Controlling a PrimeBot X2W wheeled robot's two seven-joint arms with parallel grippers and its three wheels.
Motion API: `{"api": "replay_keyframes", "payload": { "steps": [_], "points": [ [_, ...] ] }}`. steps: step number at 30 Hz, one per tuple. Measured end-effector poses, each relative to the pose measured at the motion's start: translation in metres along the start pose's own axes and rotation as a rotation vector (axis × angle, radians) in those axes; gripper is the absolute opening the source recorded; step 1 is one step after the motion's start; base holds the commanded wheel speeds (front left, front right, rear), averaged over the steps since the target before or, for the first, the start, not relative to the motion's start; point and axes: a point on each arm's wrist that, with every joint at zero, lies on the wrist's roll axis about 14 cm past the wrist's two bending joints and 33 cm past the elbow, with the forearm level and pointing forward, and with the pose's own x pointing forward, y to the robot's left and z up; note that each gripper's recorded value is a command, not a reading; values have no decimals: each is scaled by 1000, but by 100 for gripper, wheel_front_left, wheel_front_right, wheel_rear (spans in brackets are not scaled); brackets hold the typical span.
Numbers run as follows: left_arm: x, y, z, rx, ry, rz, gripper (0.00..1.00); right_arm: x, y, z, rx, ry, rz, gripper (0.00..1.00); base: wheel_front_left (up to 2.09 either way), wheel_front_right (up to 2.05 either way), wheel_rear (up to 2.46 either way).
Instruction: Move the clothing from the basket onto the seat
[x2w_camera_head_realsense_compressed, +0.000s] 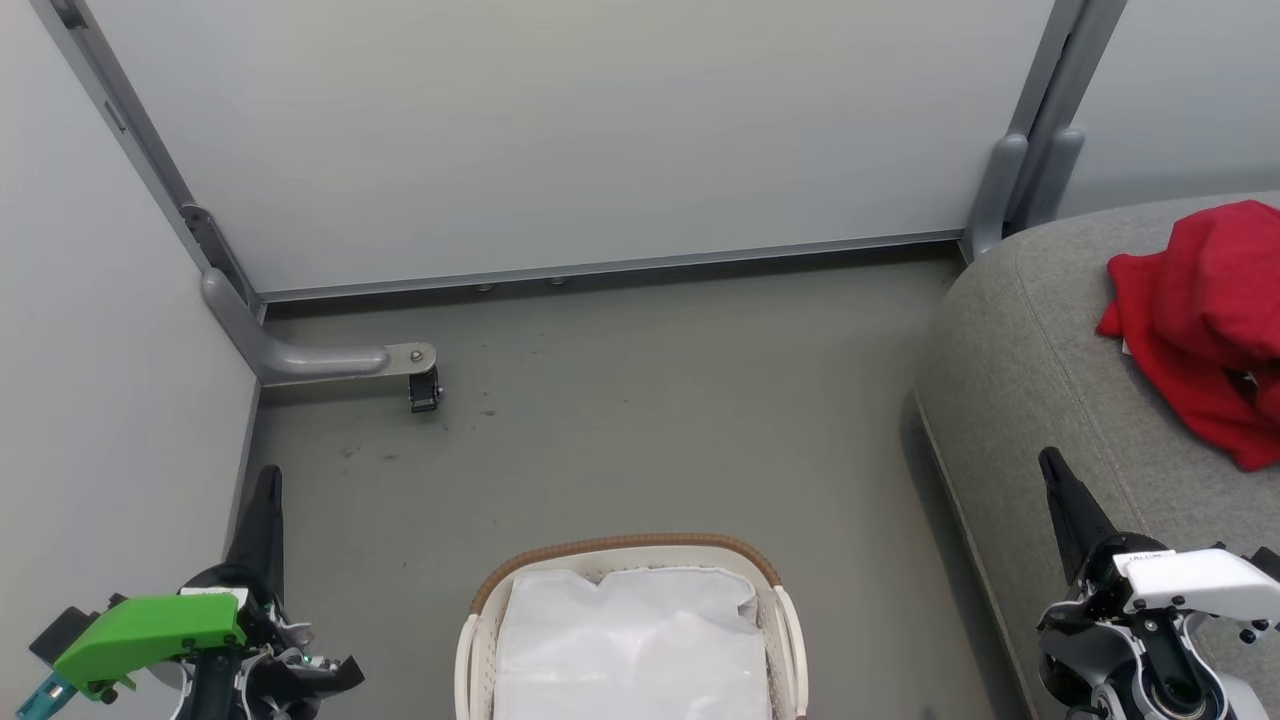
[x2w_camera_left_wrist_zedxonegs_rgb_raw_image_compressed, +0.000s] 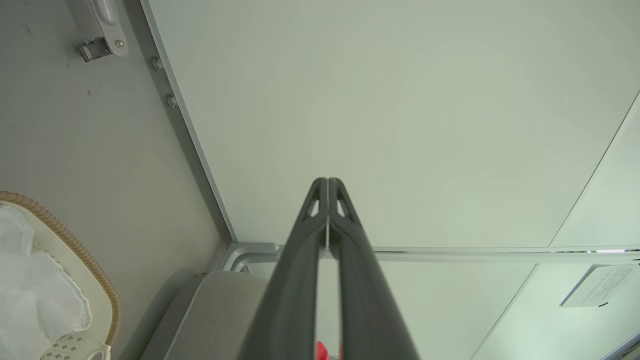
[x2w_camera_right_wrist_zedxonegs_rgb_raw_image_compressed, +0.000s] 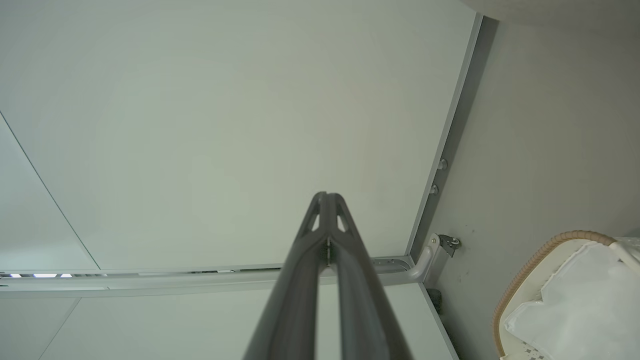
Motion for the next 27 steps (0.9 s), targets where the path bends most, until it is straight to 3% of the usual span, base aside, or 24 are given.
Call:
{"api": "replay_keyframes", "payload": {
  "steps": [27],
  "points": [
    [0, 0, 0, 0, -2, -1, 0, 0, 0, 0, 0, 0, 0, 0, 0, 0, 0]
  ]
}}
